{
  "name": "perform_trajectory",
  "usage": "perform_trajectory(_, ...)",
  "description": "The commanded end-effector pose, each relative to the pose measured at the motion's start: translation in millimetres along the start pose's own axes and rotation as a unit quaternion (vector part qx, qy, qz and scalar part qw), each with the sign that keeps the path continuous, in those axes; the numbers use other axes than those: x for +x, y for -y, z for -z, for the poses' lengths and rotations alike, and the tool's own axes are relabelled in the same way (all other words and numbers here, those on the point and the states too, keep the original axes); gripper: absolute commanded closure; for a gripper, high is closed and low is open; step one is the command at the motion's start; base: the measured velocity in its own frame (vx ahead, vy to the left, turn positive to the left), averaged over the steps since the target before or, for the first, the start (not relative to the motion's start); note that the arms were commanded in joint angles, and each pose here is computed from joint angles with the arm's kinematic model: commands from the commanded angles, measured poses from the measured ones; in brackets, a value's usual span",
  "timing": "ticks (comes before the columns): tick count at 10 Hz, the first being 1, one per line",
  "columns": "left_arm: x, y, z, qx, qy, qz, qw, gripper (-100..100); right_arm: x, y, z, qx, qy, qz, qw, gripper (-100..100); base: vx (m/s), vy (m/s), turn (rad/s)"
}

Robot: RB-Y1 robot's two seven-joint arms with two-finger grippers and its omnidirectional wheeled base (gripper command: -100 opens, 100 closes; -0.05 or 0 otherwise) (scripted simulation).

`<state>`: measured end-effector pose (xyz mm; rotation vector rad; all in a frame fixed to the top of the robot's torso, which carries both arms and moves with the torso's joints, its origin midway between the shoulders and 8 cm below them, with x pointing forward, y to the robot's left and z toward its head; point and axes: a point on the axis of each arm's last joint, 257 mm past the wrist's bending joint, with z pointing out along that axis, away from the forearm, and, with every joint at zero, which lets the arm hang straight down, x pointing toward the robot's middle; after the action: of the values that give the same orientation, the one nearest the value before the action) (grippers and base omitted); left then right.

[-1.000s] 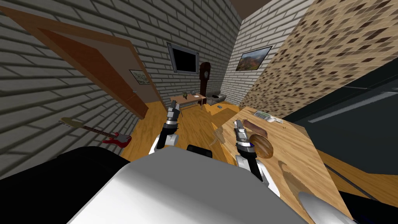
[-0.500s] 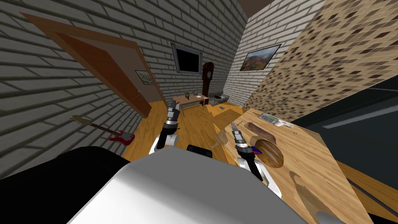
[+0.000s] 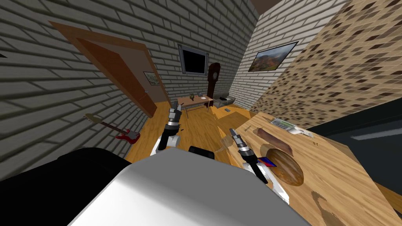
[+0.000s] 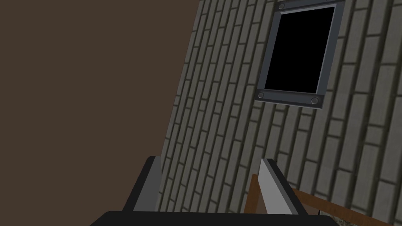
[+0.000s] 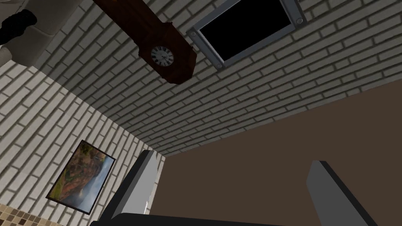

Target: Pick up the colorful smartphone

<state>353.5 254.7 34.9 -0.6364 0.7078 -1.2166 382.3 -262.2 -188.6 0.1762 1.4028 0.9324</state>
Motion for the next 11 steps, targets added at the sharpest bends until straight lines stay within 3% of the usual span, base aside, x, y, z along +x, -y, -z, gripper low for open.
perform_trajectory(1,0.0,0.0,0.0,0.000,0.000,0.000,1.0000,0,14.7,15.0,10.2,0.005,-0.040,0.027,0.9988,-100,0.068,0.029,0.108)
perform_trajectory(2,0.0,0.0,0.0,0.000,0.000,0.000,1.0000,0,17.8,23.5,14.7,0.015,-0.045,0.027,0.9985,-100,0.054,0.027,0.057)
perform_trajectory(3,0.0,0.0,0.0,0.000,0.000,0.000,1.0000,0,29.9,35.4,24.0,0.017,-0.079,0.050,0.9955,-100,0.074,0.040,0.109)
perform_trajectory(4,0.0,0.0,0.0,0.000,0.000,0.000,1.0000,0,31.9,40.7,27.1,0.023,-0.082,0.049,0.9952,-100,0.057,0.031,0.056)
perform_trajectory(5,0.0,0.0,0.0,0.000,0.000,0.000,1.0000,0,42.6,50.9,36.7,0.023,-0.116,0.072,0.9904,-100,0.055,0.034,0.104)
perform_trajectory(6,0.0,0.0,0.0,0.000,0.000,0.000,1.0000,0,45.1,58.3,41.4,0.032,-0.120,0.070,0.9898,-100,0.050,0.026,0.051)
perform_trajectory(7,0.0,0.0,0.0,0.000,0.000,0.000,1.0000,0,53.8,64.5,49.7,0.025,-0.153,0.093,0.9835,-100,0.052,0.030,0.098)
perform_trajectory(8,0.0,0.0,0.0,0.000,0.000,0.000,1.0000,0,56.6,74.2,56.3,0.037,-0.157,0.091,0.9826,-100,0.049,0.024,0.051)
perform_trajectory(9,0.0,0.0,0.0,0.000,0.000,0.000,1.0000,0,65.3,83.8,68.1,0.034,-0.193,0.113,0.9741,-100,0.053,0.031,0.093)
perform_trajectory(10,0.0,0.0,0.0,0.000,0.000,0.000,1.0000,0,67.7,93.9,75.8,0.047,-0.197,0.111,0.9729,-100,0.048,0.019,0.046)
perform_trajectory(11,0.0,0.0,0.0,0.000,0.000,0.000,1.0000,0,74.7,101.0,87.0,0.040,-0.232,0.132,0.9629,-100,0.057,0.020,0.081)
